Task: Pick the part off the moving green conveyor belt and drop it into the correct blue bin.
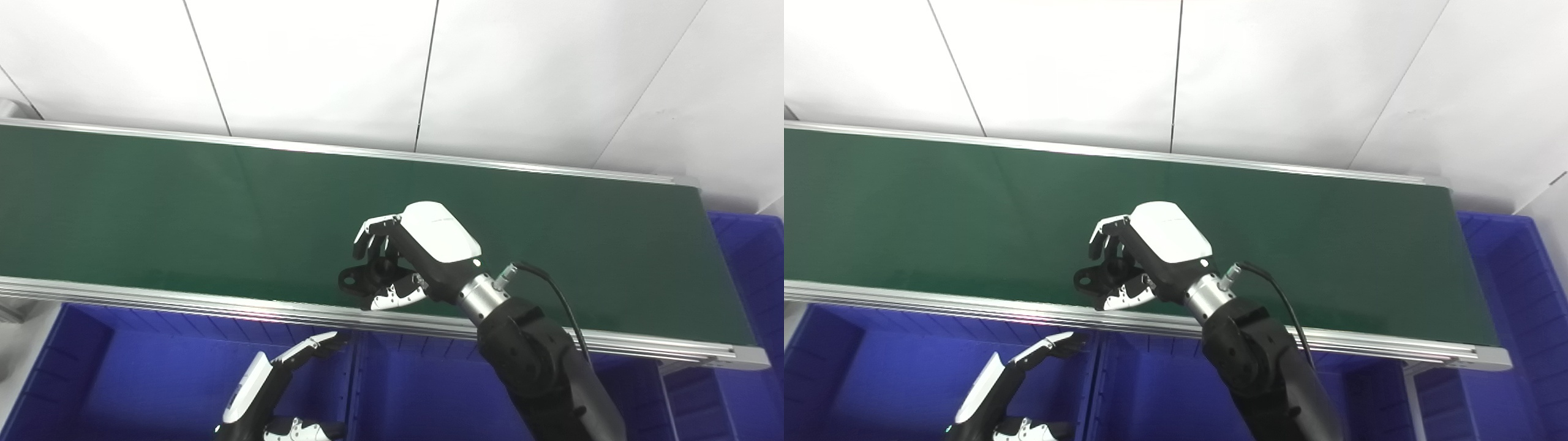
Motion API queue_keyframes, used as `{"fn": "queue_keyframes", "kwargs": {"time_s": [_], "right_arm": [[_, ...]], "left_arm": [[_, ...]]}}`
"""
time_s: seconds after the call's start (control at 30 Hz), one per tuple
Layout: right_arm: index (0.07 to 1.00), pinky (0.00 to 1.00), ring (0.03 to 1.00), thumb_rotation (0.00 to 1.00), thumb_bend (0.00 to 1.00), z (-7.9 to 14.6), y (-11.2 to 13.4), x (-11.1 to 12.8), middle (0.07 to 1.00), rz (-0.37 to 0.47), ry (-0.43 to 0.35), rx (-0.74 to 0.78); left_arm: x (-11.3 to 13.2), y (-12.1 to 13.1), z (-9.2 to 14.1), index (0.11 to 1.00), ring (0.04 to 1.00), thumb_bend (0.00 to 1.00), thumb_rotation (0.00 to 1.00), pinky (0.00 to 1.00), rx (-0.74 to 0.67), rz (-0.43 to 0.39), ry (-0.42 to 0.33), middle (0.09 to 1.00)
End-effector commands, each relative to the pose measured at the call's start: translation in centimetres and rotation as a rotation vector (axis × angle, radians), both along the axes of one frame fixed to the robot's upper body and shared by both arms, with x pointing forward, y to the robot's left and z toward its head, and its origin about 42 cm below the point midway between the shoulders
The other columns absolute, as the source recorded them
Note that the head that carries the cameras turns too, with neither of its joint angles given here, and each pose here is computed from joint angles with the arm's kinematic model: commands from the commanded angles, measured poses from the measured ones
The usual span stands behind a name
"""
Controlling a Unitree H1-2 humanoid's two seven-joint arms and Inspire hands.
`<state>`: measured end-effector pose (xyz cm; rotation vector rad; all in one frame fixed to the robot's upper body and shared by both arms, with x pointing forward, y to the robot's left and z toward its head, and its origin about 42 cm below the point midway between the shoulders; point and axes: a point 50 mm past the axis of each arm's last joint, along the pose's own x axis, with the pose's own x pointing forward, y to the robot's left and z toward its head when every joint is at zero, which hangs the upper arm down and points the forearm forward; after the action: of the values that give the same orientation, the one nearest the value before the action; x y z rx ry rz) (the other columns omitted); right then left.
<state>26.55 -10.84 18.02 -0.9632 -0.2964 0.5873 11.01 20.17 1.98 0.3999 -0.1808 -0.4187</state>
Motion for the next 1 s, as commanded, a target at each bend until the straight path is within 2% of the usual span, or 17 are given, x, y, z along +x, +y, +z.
{"fn": "queue_keyframes", "kwargs": {"time_s": [0.0,0.1,0.23,0.3,0.33,0.47,0.53,0.6,0.63,0.73,0.8,0.87,0.97], "right_arm": [[0.539,0.32,0.372,0.00,0.51,1.2,-0.5,-0.8,0.500,-0.022,-0.062,0.032],[0.537,0.32,0.376,0.00,0.51,1.1,-1.2,-2.1,0.504,-0.039,-0.049,0.040],[0.550,0.26,0.348,0.00,0.51,0.4,-2.6,-4.6,0.479,-0.074,-0.016,0.052],[0.526,0.23,0.430,0.00,0.51,0.0,-3.1,-5.9,0.441,-0.086,-0.004,0.057],[0.525,0.21,0.439,0.00,0.52,-0.2,-3.3,-6.5,0.442,-0.091,0.006,0.054],[0.523,0.21,0.444,0.00,0.51,-1.1,-4.0,-9.1,0.419,-0.130,0.072,0.067],[0.494,0.22,0.399,0.00,0.51,-1.9,-4.5,-10.3,0.492,-0.161,0.119,0.081],[0.488,0.21,0.389,0.00,0.52,-2.7,-4.9,-11.0,0.507,-0.184,0.141,0.083],[0.527,0.22,0.347,0.00,0.51,-3.1,-5.0,-11.3,0.472,-0.192,0.147,0.082],[0.542,0.21,0.328,0.00,0.50,-4.6,-5.5,-12.3,0.455,-0.217,0.184,0.068],[0.501,0.19,0.373,0.00,0.51,-5.9,-5.8,-12.7,0.491,-0.232,0.217,0.043],[0.489,0.19,0.386,0.00,0.52,-7.0,-5.9,-12.8,0.500,-0.242,0.240,0.006],[0.538,0.23,0.341,0.00,0.51,-8.9,-5.9,-12.5,0.462,-0.254,0.273,-0.051]], "left_arm": [[0.0,0.5,0.8,0.795,0.756,0.76,0.72,0.70,-0.013,-0.009,-0.031,0.793],[-0.1,0.6,1.0,0.792,0.753,0.77,0.72,0.70,-0.020,-0.006,-0.027,0.789],[-0.1,0.7,1.3,0.791,0.746,0.76,0.71,0.69,-0.035,0.009,-0.028,0.785],[0.0,0.8,1.4,0.787,0.740,0.74,0.70,0.68,-0.041,0.023,-0.034,0.780],[0.0,0.8,1.5,0.784,0.738,0.74,0.70,0.68,-0.044,0.030,-0.036,0.777],[0.3,0.9,1.9,0.779,0.740,0.75,0.70,0.69,-0.067,0.046,-0.031,0.775],[0.5,1.0,2.3,0.778,0.739,0.76,0.70,0.69,-0.081,0.054,-0.027,0.773],[0.7,1.1,2.5,0.775,0.735,0.76,0.70,0.69,-0.090,0.060,-0.027,0.771],[0.8,1.2,2.6,0.772,0.729,0.76,0.69,0.68,-0.092,0.062,-0.028,0.767],[1.1,1.4,2.9,0.771,0.726,0.75,0.69,0.68,-0.102,0.069,-0.021,0.765],[1.2,1.6,3.0,0.763,0.723,0.75,0.67,0.68,-0.109,0.081,-0.016,0.760],[1.3,1.8,3.1,0.760,0.722,0.75,0.67,0.67,-0.113,0.088,-0.011,0.757],[1.6,2.2,3.4,0.759,0.721,0.75,0.67,0.67,-0.122,0.091,0.000,0.755]]}}
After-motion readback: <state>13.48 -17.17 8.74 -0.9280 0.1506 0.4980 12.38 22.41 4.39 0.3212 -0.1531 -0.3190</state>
